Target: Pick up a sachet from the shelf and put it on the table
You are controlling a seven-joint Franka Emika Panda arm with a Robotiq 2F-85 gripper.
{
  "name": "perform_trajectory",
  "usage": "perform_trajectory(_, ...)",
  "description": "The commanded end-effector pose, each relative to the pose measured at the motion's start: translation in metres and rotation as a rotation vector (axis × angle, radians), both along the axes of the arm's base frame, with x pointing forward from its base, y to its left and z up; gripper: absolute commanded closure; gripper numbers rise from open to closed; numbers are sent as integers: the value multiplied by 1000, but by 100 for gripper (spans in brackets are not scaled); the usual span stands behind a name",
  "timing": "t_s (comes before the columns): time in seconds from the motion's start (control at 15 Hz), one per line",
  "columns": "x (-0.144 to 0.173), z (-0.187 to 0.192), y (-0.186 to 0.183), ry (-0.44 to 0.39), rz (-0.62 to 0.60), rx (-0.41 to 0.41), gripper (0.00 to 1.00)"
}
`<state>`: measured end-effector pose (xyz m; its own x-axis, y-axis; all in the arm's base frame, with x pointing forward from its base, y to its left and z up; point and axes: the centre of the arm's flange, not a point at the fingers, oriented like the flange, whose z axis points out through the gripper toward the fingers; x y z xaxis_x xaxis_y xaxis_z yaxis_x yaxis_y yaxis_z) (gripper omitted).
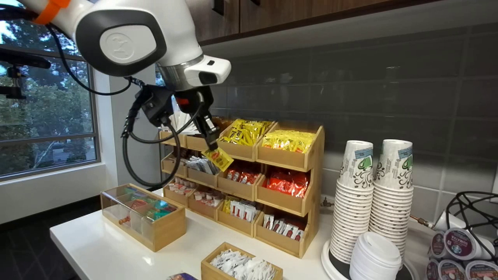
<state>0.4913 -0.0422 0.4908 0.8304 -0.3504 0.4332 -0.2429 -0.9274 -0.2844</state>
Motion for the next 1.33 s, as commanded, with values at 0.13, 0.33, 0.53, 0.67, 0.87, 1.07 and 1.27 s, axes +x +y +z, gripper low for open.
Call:
perform_trajectory(0.13, -20, -64, 12, 95, 28, 103, 100)
perform_trajectory(0.33, -23, -95, 23, 135, 45, 151, 100)
perform_trajectory(0.53, -24, -122, 31, 169, 56, 194, 100)
perform_trajectory(0.67, -24, -138, 33, 195, 56, 210, 100)
perform_trajectory(0.87, -23, -158, 32, 210, 53, 240, 100)
perform_trajectory(1.07, -23, -171, 32, 218, 50, 275, 100)
perform_trajectory(1.27, -24, -180, 32, 219, 41, 297, 74)
